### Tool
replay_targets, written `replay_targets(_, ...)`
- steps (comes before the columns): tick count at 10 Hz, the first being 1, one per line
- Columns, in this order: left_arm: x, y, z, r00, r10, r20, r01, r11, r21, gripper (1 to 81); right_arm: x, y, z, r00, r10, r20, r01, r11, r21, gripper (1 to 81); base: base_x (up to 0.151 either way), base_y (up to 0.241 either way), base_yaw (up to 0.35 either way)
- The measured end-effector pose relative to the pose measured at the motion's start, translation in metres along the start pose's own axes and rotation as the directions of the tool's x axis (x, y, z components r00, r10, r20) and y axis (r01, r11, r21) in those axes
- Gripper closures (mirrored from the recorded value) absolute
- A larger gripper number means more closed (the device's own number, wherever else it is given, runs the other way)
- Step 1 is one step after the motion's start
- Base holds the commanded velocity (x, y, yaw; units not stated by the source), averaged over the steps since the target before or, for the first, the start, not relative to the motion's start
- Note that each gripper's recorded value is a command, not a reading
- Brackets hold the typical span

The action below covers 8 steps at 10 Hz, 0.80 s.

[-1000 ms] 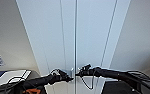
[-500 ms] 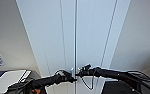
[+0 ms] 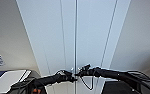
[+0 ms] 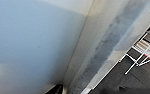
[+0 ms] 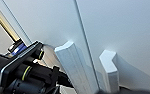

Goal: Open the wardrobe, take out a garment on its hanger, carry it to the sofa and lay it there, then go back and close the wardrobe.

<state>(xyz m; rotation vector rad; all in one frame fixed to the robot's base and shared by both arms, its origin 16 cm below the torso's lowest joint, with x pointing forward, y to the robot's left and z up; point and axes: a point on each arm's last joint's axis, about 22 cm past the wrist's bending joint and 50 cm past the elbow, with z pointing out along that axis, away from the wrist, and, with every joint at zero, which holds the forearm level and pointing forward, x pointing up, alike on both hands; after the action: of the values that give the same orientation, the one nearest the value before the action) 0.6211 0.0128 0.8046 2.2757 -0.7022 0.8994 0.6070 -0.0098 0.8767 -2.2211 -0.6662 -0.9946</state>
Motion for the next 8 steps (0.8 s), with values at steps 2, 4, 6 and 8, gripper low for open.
replay_targets(2, 0.007, 0.010, -0.009, 1.000, 0.015, -0.006, -0.015, 0.999, -0.031, 1.0, -0.004, -0.007, -0.003, 1.000, -0.001, -0.006, 0.001, 1.000, 0.023, 1.0, 0.000, 0.000, 0.000)
replay_targets(4, 0.012, 0.022, -0.020, 0.999, 0.037, -0.019, -0.038, 0.997, -0.067, 1.0, -0.011, -0.012, -0.005, 1.000, -0.004, -0.028, 0.005, 0.999, 0.043, 1.0, 0.000, 0.000, 0.000)
replay_targets(6, 0.010, 0.034, -0.032, 0.996, 0.081, -0.031, -0.084, 0.991, -0.102, 1.0, -0.021, -0.022, -0.012, 0.999, -0.004, -0.050, 0.008, 0.997, 0.079, 1.0, 0.000, 0.000, 0.000)
replay_targets(8, -0.009, 0.046, -0.045, 0.992, 0.116, -0.042, -0.121, 0.983, -0.137, 1.0, -0.030, -0.028, -0.022, 0.997, 0.007, -0.080, 0.002, 0.994, 0.112, 1.0, 0.000, 0.000, 0.000)
